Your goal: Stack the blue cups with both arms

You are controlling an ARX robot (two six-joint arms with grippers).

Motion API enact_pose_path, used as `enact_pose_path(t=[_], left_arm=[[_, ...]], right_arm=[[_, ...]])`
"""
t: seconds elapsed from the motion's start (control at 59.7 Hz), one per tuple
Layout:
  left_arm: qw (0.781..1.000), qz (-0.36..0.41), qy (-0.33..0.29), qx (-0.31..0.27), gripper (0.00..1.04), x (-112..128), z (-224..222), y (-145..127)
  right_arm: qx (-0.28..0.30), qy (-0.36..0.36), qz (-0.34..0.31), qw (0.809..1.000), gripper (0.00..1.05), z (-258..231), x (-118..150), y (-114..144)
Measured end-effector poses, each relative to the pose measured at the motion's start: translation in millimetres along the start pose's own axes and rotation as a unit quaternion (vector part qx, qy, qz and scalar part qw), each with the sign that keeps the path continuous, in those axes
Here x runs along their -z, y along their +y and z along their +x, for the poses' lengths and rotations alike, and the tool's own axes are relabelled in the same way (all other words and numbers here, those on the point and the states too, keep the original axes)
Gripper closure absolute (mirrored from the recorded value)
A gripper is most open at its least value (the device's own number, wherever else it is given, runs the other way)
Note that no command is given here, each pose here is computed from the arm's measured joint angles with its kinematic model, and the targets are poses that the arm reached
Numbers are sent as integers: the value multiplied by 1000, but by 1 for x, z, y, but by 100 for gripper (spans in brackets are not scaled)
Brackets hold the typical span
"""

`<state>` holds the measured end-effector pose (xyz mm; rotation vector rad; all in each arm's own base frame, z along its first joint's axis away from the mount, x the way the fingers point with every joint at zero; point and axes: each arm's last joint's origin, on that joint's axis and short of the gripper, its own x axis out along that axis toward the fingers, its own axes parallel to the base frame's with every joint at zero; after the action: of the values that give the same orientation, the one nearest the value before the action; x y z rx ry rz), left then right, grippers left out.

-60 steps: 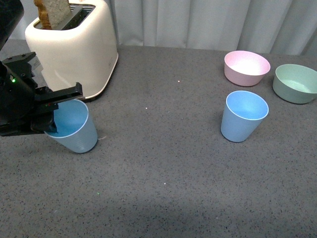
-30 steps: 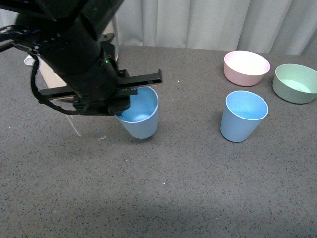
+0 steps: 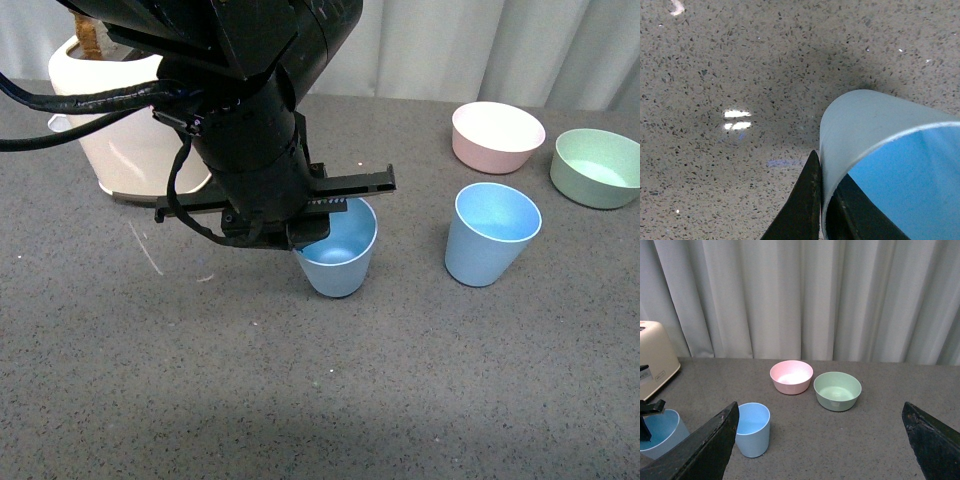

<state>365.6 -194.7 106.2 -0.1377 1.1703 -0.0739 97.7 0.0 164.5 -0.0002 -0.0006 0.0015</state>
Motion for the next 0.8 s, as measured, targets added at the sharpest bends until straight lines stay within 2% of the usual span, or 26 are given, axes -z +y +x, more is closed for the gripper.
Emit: enact_pose_path(t=[0.117, 0.167, 0.285, 0.335, 0.435, 0.569, 0.67, 0.686, 0.72, 0.753, 0.804], left_arm=[[1000, -1, 1, -4, 101, 0, 2, -1], [1000, -3, 2, -4, 96, -1, 2, -1], [1000, -6, 1, -2, 78, -2, 1, -3], [1000, -9, -2, 0, 66, -3, 0, -4], [1000, -10, -4, 0, 51, -4, -2, -5], [999, -16, -31, 9, 23, -10, -19, -6], [999, -18, -45, 10, 7, -13, -26, -6], [998, -8, -57, 6, 7, -13, -25, -6], [992, 9, -122, -10, 11, -11, -20, -3], [977, 29, -205, -40, 18, -5, -15, 5], [953, 69, -287, -66, 29, 17, -10, 29]], right_arm=[[0, 0, 0, 1000, 10, 0, 0, 0], [0, 0, 0, 1000, 10, 0, 0, 0], [0, 0, 0, 1000, 10, 0, 0, 0], [0, 0, 0, 1000, 10, 0, 0, 0], [0, 0, 0, 1000, 10, 0, 0, 0], [0, 0, 0, 1000, 10, 0, 0, 0], [0, 0, 0, 1000, 10, 0, 0, 0], [0, 0, 0, 1000, 10, 0, 0, 0], [0, 0, 0, 1000, 10, 0, 0, 0], [0, 0, 0, 1000, 10, 0, 0, 0], [0, 0, 0, 1000, 10, 0, 0, 0]])
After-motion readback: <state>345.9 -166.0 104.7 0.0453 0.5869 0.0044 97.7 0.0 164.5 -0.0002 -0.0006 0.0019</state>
